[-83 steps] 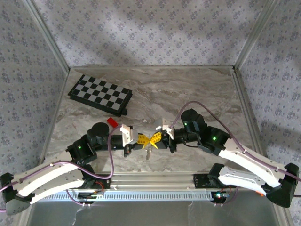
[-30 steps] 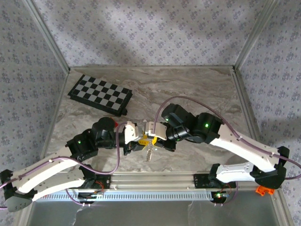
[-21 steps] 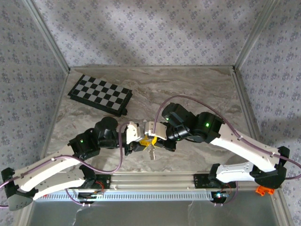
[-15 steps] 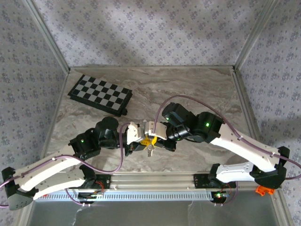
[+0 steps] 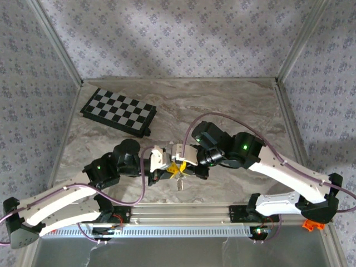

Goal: Put the keys on the keyring

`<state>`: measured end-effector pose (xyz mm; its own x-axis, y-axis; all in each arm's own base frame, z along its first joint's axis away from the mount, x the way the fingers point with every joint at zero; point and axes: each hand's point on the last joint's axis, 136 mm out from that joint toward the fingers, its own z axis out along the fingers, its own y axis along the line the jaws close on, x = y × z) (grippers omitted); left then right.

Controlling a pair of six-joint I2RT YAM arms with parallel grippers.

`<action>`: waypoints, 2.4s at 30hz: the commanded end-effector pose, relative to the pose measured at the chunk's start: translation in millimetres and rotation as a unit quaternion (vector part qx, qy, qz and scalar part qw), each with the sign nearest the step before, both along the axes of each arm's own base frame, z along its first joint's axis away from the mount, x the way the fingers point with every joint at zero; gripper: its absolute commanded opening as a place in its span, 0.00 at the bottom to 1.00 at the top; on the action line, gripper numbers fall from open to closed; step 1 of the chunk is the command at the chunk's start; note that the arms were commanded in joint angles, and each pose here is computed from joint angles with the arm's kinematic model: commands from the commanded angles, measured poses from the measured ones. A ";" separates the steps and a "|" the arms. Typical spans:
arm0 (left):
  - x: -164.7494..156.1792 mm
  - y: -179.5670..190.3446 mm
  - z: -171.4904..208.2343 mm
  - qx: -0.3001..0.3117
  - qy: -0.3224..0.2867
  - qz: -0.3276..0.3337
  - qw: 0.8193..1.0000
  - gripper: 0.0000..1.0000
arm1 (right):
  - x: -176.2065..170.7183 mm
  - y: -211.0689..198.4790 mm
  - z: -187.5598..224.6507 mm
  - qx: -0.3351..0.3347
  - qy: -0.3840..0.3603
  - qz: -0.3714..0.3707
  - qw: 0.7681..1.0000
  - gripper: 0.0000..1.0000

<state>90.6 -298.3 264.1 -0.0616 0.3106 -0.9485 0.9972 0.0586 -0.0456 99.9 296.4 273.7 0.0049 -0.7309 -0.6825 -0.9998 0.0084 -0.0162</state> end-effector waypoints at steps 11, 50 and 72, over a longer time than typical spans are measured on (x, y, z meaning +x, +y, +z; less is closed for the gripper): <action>-3.1 0.5 51.6 -0.117 -0.069 -0.004 0.991 0.00 | 9.5 6.9 40.7 0.151 0.009 -0.043 0.988 0.27; -5.1 -5.8 67.7 -0.182 -0.059 -0.013 0.981 0.00 | -4.7 -8.0 46.4 0.234 0.022 -0.005 0.972 0.33; -7.9 -5.4 73.5 -0.190 -0.061 -0.016 0.980 0.00 | 3.6 -12.9 29.5 0.222 0.017 -0.035 0.974 0.19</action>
